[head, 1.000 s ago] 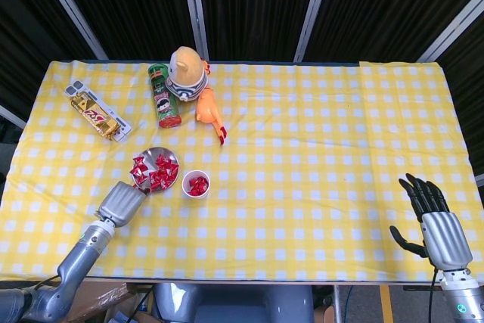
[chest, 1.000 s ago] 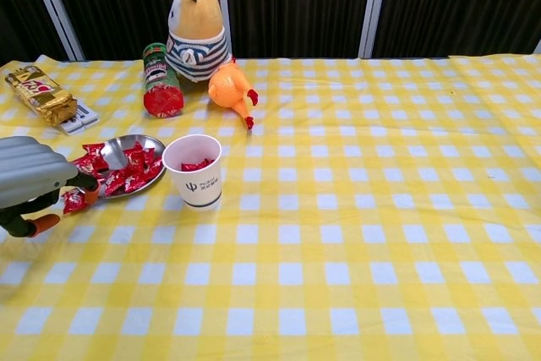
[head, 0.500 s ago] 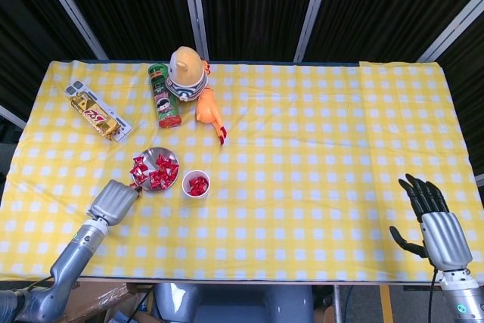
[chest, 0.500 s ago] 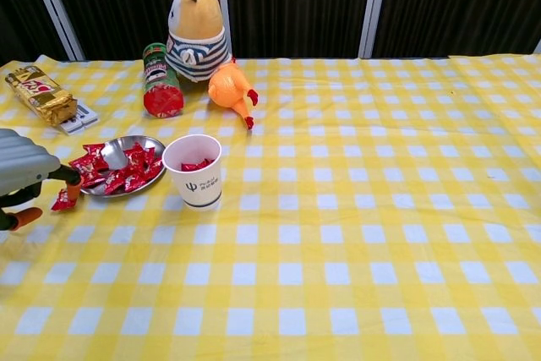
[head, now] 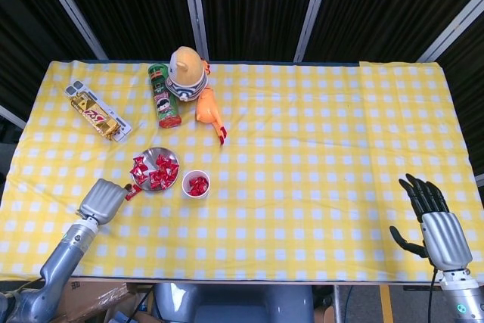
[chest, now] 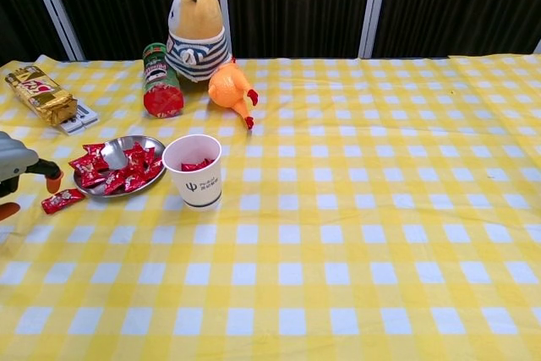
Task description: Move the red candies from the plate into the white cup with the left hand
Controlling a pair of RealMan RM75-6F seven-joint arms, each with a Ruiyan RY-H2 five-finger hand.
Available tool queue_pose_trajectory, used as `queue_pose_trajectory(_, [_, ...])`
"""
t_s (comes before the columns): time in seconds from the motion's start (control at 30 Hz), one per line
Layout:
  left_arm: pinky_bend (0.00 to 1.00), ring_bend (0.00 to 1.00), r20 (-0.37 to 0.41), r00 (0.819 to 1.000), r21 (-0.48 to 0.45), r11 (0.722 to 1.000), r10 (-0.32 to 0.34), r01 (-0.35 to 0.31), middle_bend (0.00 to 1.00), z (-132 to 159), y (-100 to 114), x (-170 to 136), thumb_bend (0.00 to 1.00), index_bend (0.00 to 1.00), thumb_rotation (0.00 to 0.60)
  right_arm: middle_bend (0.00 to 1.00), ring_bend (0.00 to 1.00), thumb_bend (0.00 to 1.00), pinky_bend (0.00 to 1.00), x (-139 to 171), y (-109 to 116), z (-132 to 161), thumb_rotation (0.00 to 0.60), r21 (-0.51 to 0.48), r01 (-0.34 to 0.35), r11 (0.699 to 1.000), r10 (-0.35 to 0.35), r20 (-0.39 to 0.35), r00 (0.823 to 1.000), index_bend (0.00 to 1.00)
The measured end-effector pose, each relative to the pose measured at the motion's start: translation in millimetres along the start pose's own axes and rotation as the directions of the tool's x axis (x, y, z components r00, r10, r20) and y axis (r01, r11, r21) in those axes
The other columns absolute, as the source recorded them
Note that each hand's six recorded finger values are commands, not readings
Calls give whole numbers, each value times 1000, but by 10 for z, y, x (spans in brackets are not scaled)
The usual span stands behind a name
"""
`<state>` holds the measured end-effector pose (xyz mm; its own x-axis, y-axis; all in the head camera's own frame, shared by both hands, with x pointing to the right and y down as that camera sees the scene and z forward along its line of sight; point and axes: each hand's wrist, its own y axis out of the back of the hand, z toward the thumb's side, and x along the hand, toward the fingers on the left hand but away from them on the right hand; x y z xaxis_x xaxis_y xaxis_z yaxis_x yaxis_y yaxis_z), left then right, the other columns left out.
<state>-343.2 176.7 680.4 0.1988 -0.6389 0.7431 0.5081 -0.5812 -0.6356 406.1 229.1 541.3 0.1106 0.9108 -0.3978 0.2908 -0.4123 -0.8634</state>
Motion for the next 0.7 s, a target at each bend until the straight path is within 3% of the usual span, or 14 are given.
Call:
queue_pose_trajectory(0.3, [925, 863, 25, 998, -32, 998, 51, -50, 870, 95, 108, 25, 505, 278, 600, 0, 0, 386, 0, 1, 3, -2, 600, -2, 0, 1000, 0, 1, 1000, 0])
queue_pose_trajectory(0.5, [931, 878, 8, 999, -12, 999, 50, -50, 898, 67, 81, 34, 224, 329, 600, 0, 0, 386, 0, 4, 11, -1, 600, -2, 2, 1000, -2, 0, 1000, 0])
queue_pose_trajectory(0.7, [950, 907, -92, 991, -43, 994, 98, -102, 933, -41, 125, 29, 211, 385, 600, 0, 0, 386, 0, 0, -1, 2, 600, -2, -2, 1000, 2, 0, 1000, 0])
